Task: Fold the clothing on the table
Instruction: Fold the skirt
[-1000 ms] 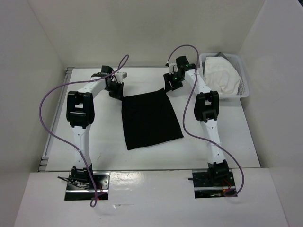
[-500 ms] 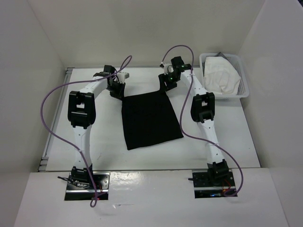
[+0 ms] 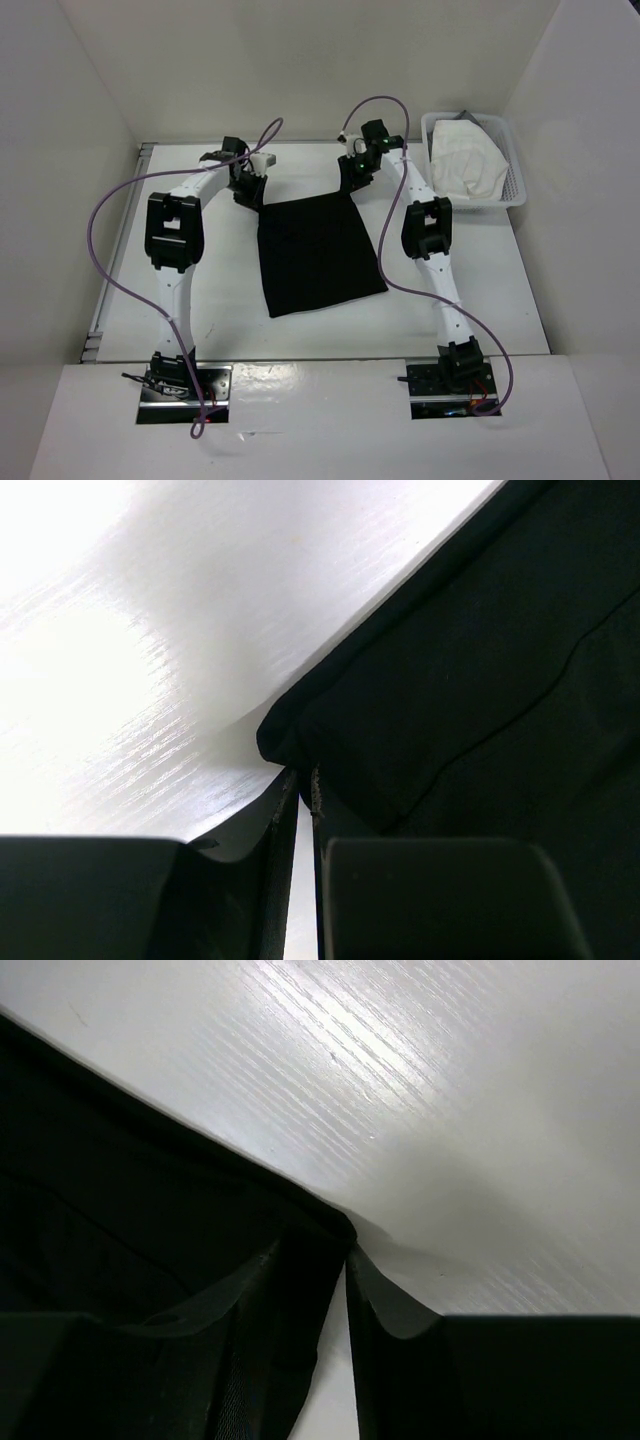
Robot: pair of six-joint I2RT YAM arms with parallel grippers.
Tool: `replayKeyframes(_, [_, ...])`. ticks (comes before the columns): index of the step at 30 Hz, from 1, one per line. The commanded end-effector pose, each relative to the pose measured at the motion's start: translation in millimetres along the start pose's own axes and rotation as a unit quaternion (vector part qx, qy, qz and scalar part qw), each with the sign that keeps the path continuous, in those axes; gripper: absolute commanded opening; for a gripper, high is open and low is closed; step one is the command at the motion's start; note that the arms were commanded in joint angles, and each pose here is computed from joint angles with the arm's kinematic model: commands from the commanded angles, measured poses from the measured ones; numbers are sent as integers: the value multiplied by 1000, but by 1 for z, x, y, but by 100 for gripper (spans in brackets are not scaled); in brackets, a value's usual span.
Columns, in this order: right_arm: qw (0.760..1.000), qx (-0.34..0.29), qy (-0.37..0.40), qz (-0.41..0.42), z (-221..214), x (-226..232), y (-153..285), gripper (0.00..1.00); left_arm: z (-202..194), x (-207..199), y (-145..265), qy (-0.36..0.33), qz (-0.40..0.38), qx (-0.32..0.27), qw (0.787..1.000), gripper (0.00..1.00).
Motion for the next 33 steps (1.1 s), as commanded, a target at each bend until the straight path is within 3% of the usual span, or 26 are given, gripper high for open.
replayKeyframes(1, [1000, 6, 2, -2, -1, 4, -5, 37, 8, 0, 3, -20, 8, -1, 1000, 15])
replayKeyframes(5, [1000, -1, 10, -8, 3, 8, -4, 29, 15, 2, 12, -34, 23, -8, 999, 15])
replayKeyframes(13, [999, -38, 18, -22, 23, 22, 24, 3, 37, 12, 32, -53, 64, -33, 996, 11])
replayKeyframes(33, [984, -152, 52, -81, 69, 67, 114, 0, 88, 14, 97, -104, 124, -111, 981, 8])
Point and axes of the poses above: each gripper's point midway between its finger pads, its own y axis back along the fingers, its own x axis along the line the jaws close on, z = x × y, the point moved 6 cm from there along y, back along the fingers, and after that the axes turned 14 degrees about -y, right-handed, at the moved point
